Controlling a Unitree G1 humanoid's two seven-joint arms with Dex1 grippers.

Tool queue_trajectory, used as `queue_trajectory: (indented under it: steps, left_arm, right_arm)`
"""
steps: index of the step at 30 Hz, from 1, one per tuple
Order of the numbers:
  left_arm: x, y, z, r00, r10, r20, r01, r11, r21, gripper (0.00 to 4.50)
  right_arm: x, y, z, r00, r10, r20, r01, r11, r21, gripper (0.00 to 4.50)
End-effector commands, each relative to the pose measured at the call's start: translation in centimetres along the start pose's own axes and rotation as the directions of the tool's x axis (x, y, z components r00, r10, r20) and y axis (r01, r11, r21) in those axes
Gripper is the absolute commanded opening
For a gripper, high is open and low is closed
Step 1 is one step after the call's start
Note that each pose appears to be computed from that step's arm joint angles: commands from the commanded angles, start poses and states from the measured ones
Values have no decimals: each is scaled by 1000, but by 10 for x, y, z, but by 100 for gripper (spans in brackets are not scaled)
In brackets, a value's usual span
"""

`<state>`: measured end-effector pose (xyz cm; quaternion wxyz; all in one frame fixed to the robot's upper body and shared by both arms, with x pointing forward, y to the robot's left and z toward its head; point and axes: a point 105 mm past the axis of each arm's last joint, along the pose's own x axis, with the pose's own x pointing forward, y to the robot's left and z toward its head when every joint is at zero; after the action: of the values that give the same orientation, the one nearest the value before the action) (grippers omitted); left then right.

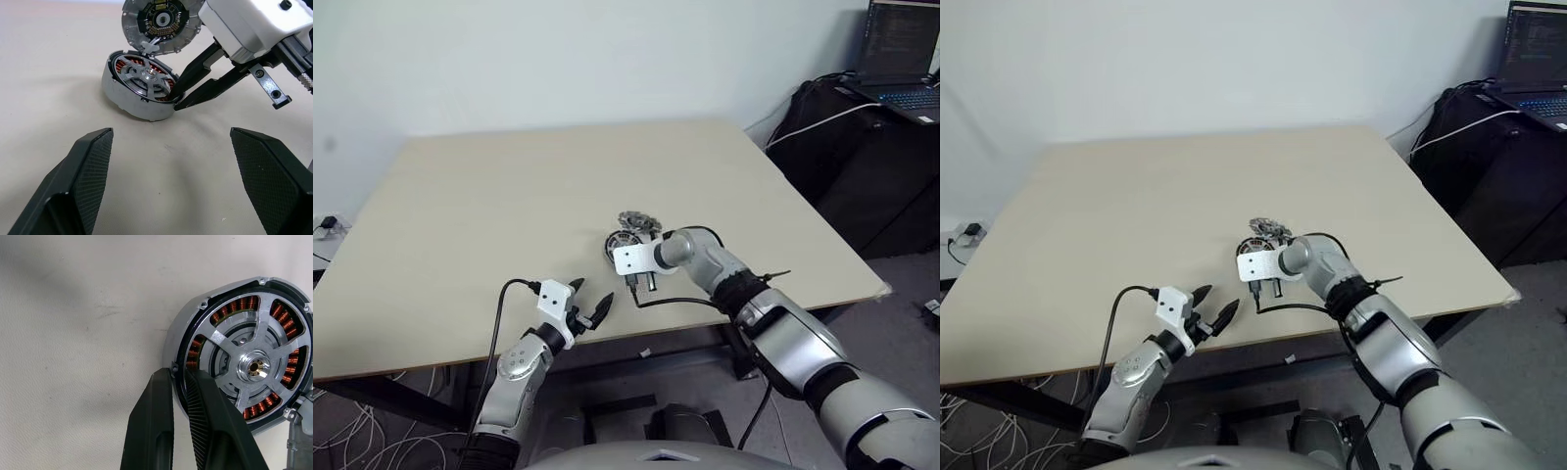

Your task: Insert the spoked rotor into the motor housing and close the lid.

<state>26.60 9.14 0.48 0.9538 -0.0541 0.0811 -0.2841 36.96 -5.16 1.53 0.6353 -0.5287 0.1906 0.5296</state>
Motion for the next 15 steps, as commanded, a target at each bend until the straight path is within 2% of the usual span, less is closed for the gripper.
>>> queue_trajectory:
  steps: [1,7,15]
  left_arm:
    - [4,1,15,998,-3,59,2,1000,13,404]
    - [5,-1,15,998,-7,59,6,1000,8,404]
    - [6,0,13,999,-11,52,11,1000,0,404]
  right_arm:
    - [-9,-7,2,999,-39,35,37,998,44,44]
    - [-23,-7,0,996,-67,53,60,992,111,44]
    - [-46,25,3,992,64,110,-83,980,179,44]
